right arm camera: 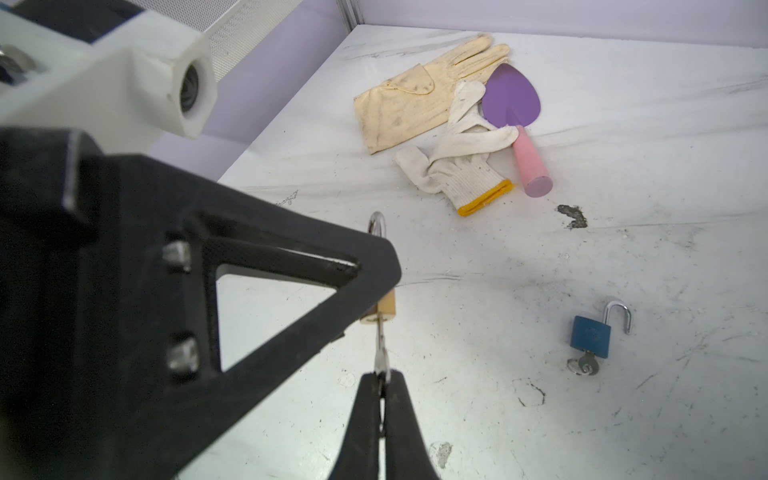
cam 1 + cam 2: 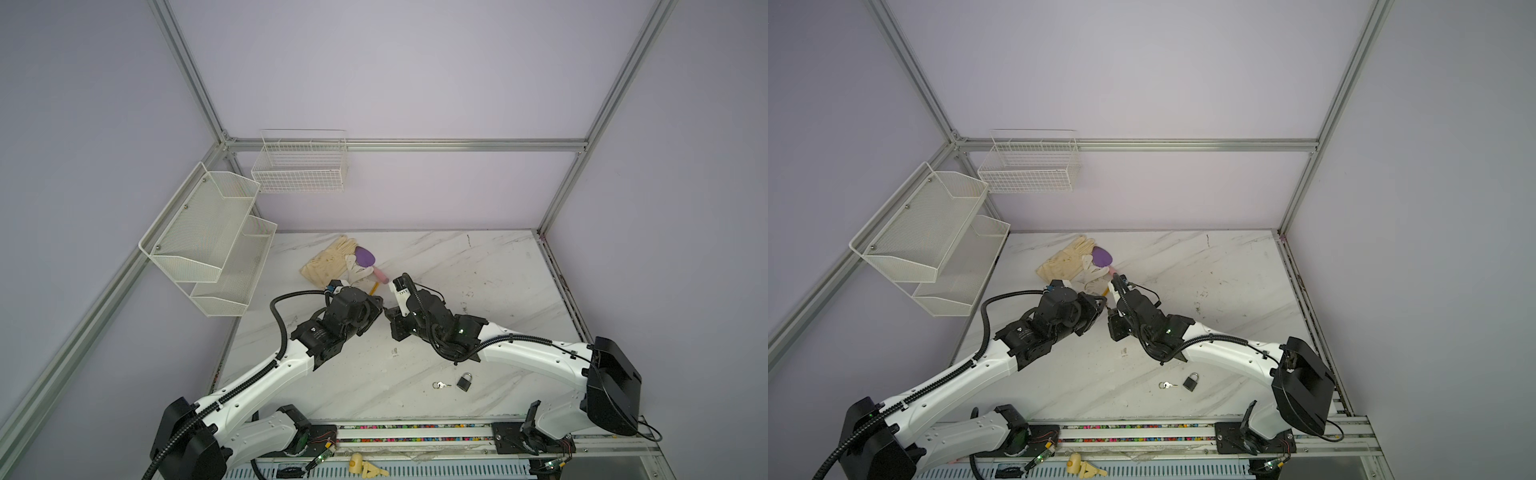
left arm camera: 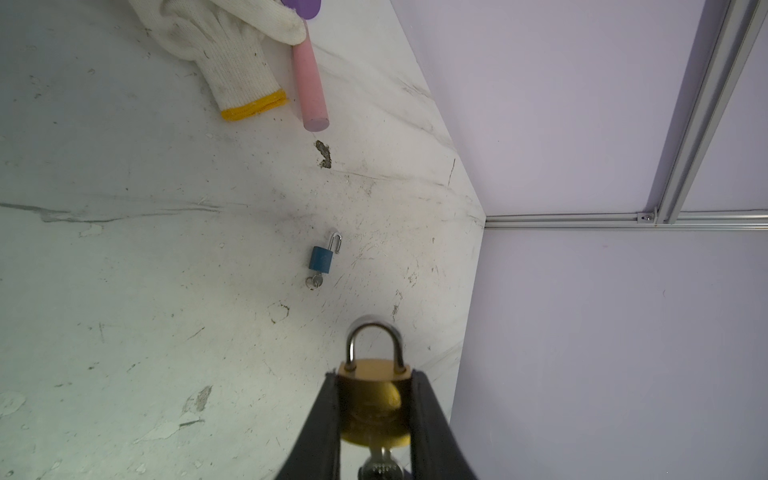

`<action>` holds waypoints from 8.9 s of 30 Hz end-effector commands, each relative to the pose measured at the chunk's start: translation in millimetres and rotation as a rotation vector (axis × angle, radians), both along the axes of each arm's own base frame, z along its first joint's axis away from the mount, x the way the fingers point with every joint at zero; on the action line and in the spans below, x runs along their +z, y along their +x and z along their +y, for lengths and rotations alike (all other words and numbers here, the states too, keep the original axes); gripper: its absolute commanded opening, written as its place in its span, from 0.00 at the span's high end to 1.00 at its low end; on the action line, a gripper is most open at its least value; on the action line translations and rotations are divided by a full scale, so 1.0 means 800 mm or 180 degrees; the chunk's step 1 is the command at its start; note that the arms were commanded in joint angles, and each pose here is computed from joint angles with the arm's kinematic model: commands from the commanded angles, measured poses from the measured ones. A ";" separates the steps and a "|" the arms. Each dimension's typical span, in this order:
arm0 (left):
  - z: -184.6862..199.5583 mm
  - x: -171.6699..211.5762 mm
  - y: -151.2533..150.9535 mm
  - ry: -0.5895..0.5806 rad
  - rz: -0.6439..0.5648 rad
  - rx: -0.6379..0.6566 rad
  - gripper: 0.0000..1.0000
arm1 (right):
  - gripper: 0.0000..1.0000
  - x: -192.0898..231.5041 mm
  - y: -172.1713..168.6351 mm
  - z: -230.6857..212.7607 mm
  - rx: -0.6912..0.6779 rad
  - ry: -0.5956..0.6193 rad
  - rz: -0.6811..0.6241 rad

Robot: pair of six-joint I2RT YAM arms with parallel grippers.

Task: Unlock with the key
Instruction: 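Bring the silver key in the right gripper to the padlock's keyhole, then push the silver key up into the padlock keyhole with the right gripper, then open the right gripper to release the key left in the padlock, then draw the right gripper back while the left gripper holds the opened padlock, then lower the brass padlock onto the table and open the left gripper, then move the right gripper down to the silver key ring beside the black padlock, then close the right gripper on the silver key ring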

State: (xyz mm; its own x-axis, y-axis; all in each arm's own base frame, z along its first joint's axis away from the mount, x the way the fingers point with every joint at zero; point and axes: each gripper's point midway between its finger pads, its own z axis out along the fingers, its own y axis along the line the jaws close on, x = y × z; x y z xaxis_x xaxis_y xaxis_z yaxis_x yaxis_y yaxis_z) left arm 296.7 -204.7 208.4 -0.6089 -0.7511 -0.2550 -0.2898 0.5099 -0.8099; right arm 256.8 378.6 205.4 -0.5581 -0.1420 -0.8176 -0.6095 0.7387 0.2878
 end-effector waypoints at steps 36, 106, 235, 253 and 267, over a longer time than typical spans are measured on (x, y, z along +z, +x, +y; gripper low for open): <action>-0.017 0.071 -0.019 -0.0277 -0.0412 -0.0287 1.00 | 1.00 0.099 -0.001 0.001 0.0155 0.1446 0.0578; -0.005 0.028 -0.055 0.2675 -0.2917 -0.2061 1.00 | 0.30 0.024 0.045 -0.039 -0.0068 -0.1145 0.0958; -0.020 -0.024 -0.045 0.1567 -0.1101 -0.1917 0.30 | 0.61 -0.227 -0.125 -0.180 -0.3398 -0.0032 0.2779; 0.006 -0.031 -0.049 0.1401 -0.0894 -0.1488 0.30 | 0.51 -0.199 -0.095 -0.190 -0.2028 -0.1584 0.2072; 0.013 -0.037 -0.048 0.1347 -0.0795 -0.1336 0.30 | 0.63 -0.218 -0.088 -0.179 -0.1743 -0.1663 0.2188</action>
